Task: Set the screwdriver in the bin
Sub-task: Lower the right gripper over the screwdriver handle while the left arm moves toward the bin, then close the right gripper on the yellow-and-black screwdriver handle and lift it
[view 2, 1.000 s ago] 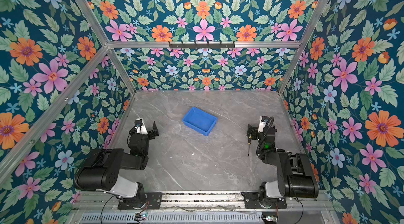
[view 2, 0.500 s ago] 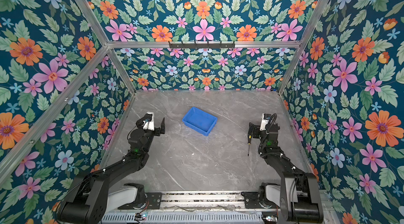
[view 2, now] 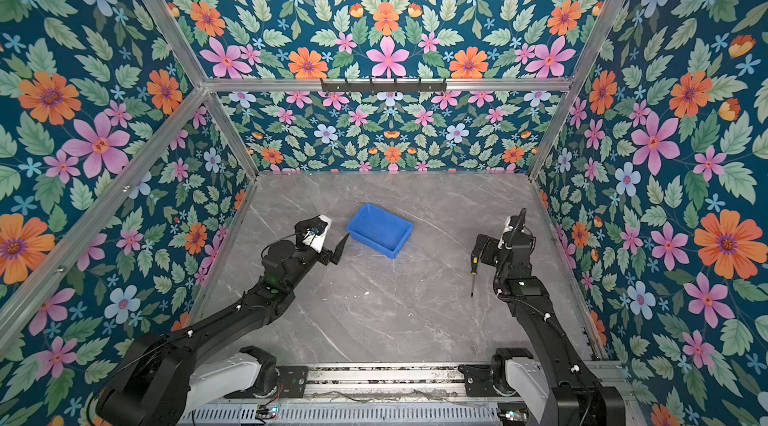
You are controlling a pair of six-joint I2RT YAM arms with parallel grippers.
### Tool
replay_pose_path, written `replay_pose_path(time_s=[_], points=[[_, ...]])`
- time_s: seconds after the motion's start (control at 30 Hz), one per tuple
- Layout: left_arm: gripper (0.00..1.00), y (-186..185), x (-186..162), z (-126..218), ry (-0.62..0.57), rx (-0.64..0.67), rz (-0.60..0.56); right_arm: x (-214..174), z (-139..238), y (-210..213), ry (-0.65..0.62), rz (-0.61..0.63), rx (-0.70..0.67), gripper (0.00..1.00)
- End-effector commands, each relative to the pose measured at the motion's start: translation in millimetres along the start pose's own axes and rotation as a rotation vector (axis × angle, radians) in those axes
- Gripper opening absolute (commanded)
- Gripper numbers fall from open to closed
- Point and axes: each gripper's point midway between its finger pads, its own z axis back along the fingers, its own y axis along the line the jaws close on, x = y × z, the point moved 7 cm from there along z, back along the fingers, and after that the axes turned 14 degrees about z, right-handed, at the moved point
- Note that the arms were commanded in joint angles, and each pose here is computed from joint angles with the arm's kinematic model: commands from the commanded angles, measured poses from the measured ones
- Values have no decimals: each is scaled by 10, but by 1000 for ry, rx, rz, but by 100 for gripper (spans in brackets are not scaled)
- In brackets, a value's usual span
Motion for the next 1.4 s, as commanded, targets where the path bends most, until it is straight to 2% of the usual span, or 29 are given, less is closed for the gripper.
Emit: replay_pose_path(time_s=[0.0,0.2,0.3,0.63,0.73,0.97,1.23,1.37], points=[[100,-182,33,-23,9,-129,-21,-221,-9,23,177,-30,-43,99],[100,-640,36,-42,65,-395,-84,-337,-163,79,347,-87,-69,99],[100,-857,11,-20,88,-486,-101,-369,-245,83,393,-92,-79,99],[100,-1264,-151,56,170,-618,-168,-468,-516,130,509,-114,-81,99],[100,-1330,-174,50,179,-634,-175,-503,-584,137,548,-127,-88,95],[100,-1401,-198,54,178,-647,-178,-591,-725,166,612,-161,-91,77],[100,-1393,-205,53,176,-638,-177,-670,-827,199,665,-166,-72,39],[100,-1384,-209,53,173,-628,-168,-695,-863,210,677,-158,-62,32]])
